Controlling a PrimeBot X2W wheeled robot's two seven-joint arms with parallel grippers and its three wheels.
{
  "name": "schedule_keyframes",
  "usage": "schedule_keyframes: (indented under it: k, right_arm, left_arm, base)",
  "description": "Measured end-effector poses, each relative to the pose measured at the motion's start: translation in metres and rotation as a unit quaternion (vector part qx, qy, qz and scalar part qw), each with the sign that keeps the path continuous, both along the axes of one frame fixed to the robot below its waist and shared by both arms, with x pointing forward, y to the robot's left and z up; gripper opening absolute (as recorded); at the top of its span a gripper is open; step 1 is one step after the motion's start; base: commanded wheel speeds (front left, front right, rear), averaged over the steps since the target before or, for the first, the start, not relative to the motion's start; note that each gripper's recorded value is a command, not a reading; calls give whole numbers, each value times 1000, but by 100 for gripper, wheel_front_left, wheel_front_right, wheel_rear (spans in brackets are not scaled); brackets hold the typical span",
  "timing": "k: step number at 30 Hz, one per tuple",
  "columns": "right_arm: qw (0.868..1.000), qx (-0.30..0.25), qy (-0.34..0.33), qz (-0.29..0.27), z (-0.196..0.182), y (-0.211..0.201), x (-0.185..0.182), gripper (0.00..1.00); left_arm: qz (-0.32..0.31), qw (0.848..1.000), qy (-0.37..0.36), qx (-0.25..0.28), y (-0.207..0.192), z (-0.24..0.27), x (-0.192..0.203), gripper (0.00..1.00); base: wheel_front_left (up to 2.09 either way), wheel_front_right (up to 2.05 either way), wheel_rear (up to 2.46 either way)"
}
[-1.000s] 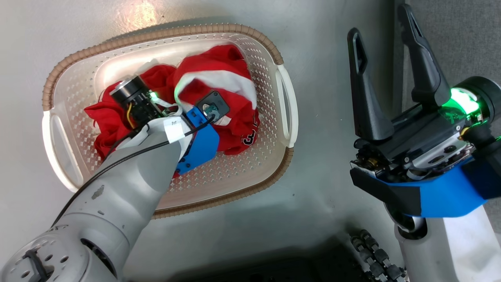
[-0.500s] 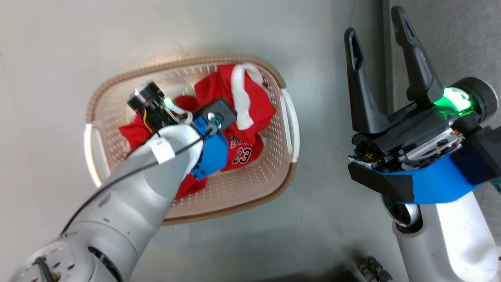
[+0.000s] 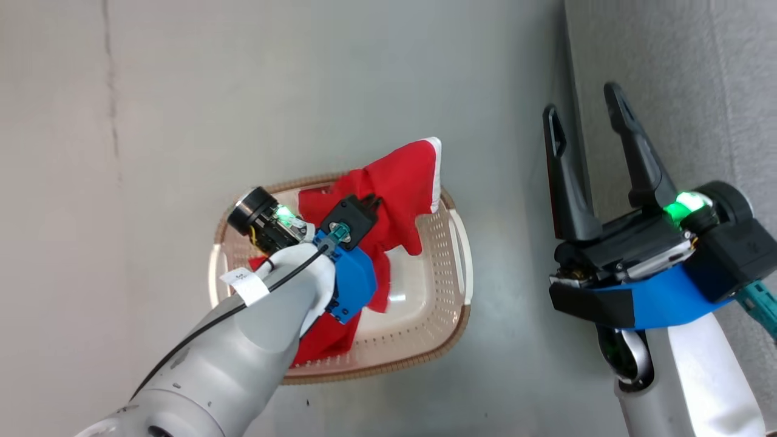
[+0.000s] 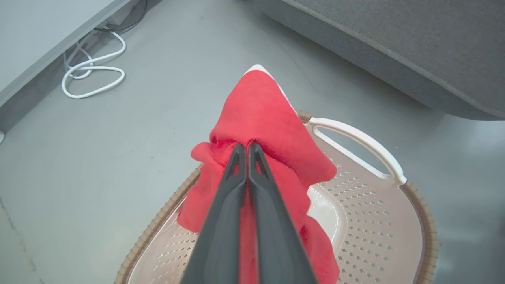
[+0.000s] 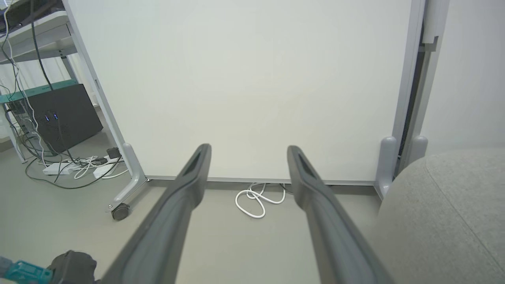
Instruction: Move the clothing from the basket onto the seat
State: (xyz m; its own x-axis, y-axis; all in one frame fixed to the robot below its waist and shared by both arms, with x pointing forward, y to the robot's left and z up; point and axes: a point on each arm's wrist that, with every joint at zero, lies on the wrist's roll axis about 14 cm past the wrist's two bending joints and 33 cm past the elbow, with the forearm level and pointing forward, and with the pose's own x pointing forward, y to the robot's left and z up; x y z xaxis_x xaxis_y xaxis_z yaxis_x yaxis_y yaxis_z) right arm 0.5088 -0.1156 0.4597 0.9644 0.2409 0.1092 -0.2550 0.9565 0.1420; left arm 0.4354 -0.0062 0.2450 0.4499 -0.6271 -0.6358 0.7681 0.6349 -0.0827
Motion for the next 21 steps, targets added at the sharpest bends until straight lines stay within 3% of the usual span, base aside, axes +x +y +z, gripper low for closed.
schedule_keyframes:
  k: [9,21]
  right_arm:
    - [1000,7,-26,-7,41,-3,-30,100]
    - [998,21,-61,5,79,7,-52,100]
  left_arm:
    - [53,992,-93,-60,2,86,14,0]
    - [93,968,-200,-116,18,172,17,0]
  base:
    - [0,0,0]
    - [0,0,0]
